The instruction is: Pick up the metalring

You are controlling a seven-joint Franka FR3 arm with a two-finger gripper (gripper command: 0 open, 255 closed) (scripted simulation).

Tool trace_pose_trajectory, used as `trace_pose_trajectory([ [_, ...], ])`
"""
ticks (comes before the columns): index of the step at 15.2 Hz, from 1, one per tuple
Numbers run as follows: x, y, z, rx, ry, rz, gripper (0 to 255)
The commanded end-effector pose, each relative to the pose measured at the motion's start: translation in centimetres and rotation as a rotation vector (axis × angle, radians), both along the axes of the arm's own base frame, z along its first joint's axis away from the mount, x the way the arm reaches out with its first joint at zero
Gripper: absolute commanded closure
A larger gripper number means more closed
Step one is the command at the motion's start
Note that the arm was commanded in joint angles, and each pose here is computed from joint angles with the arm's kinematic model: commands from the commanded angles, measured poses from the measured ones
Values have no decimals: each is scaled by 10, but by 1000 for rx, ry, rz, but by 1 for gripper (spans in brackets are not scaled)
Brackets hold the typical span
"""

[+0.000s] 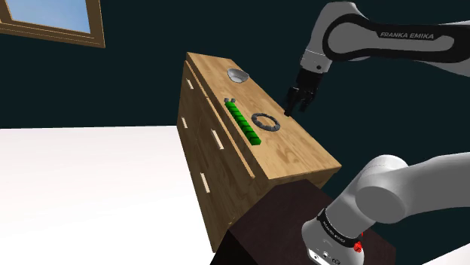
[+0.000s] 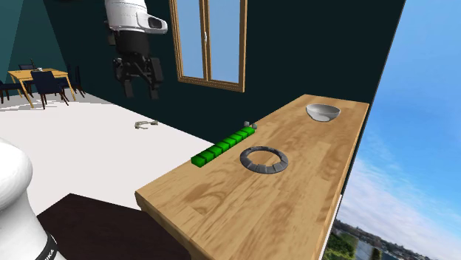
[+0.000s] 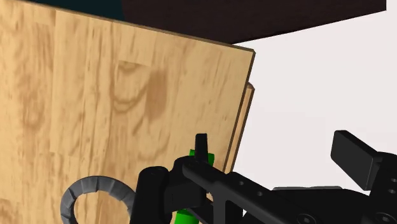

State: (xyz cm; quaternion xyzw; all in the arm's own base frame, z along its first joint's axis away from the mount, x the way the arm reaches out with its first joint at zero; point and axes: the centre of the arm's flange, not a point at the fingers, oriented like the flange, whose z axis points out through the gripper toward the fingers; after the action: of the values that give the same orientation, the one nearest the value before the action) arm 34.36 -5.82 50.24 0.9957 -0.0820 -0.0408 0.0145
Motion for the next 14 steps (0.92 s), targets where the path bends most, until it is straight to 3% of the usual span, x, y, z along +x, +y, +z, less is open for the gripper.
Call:
trace_pose_trajectory([
  [1,10,-13,-18,-3,-17,-2,0],
  [14,92,-110,-119,-18,-108,-16,0],
])
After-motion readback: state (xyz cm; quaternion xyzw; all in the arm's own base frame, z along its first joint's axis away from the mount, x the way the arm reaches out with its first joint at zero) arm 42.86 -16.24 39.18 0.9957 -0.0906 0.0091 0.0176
